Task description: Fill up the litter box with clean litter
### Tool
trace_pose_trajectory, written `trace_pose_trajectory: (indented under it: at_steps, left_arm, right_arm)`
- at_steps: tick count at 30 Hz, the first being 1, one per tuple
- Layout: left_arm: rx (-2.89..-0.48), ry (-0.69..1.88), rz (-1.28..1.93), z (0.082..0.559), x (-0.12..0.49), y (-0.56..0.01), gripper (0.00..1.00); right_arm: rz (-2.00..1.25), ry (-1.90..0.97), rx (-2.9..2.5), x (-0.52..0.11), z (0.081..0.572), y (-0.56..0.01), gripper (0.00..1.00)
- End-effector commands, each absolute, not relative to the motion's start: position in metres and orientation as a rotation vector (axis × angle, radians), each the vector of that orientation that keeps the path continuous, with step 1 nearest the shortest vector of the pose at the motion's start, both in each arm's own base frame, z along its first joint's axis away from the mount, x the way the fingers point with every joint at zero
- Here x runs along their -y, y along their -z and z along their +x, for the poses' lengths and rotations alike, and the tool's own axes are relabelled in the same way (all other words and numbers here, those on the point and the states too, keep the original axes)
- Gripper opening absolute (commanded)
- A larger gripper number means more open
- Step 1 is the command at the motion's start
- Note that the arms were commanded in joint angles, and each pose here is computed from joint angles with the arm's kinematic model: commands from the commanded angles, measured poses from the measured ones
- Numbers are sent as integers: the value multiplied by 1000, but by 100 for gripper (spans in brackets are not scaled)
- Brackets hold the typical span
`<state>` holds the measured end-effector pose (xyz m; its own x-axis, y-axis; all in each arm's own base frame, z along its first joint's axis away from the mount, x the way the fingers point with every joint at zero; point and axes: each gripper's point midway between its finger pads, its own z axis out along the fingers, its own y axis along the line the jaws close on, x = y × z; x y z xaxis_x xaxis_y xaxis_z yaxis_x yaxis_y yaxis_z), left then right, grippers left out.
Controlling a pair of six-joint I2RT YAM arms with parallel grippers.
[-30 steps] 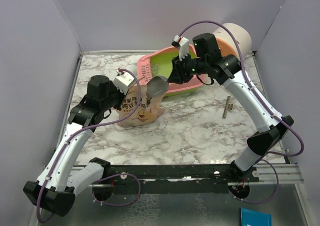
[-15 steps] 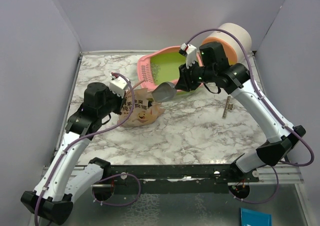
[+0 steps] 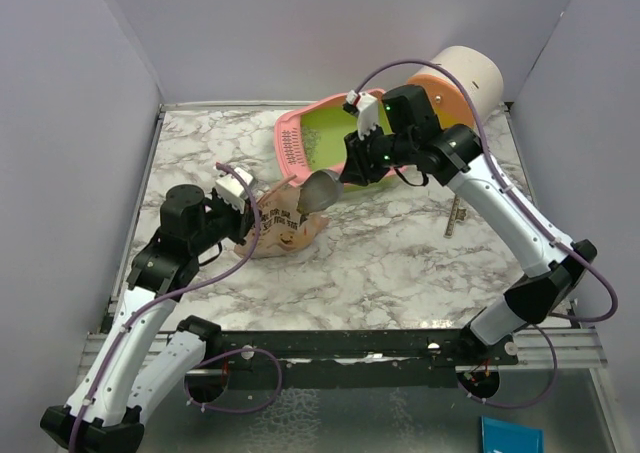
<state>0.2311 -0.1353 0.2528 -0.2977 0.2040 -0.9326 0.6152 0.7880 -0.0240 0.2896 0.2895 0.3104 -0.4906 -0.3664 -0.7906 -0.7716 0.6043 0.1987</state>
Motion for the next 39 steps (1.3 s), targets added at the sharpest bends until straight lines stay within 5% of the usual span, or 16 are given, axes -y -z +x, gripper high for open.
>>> trace_pose_trajectory:
  at_steps: [1, 13, 16, 19, 26, 27, 29, 33, 36, 39]
  left_arm:
    - [-1742, 571, 673, 223, 153, -274, 0]
    - [-1808, 539, 735, 232, 154, -253, 20]
    - [-1819, 551, 755, 234, 157, -250, 18]
    - [-1825, 542, 767, 235, 156, -248, 0]
    - [-1776, 453, 739, 240, 145, -263, 0]
    - [-1759, 457, 741, 240, 146, -266, 3]
    - [-1741, 485, 769, 237, 151, -266, 34]
    - [-1802, 481, 833, 244, 155, -256, 51]
    - [-1840, 445, 884, 252, 153, -248, 47]
    - [-1865, 402, 903, 258, 149, -244, 19]
  right_arm:
    - [-933, -708, -2104, -310, 285, -307, 1]
    - [-956, -637, -2172, -333, 293, -271, 1]
    - [-947, -612, -2182, -339, 300, -263, 1]
    - [-933, -628, -2171, -345, 303, -267, 1]
    - [-925, -658, -2131, -352, 305, -285, 1]
    - [-933, -670, -2129, -354, 304, -286, 1]
    - [-948, -683, -2126, -357, 302, -287, 1]
    - [-972, -705, -2115, -362, 297, -288, 1]
    - [-980, -709, -2113, -363, 294, -287, 1]
    - [-996, -720, -2119, -364, 290, -283, 1]
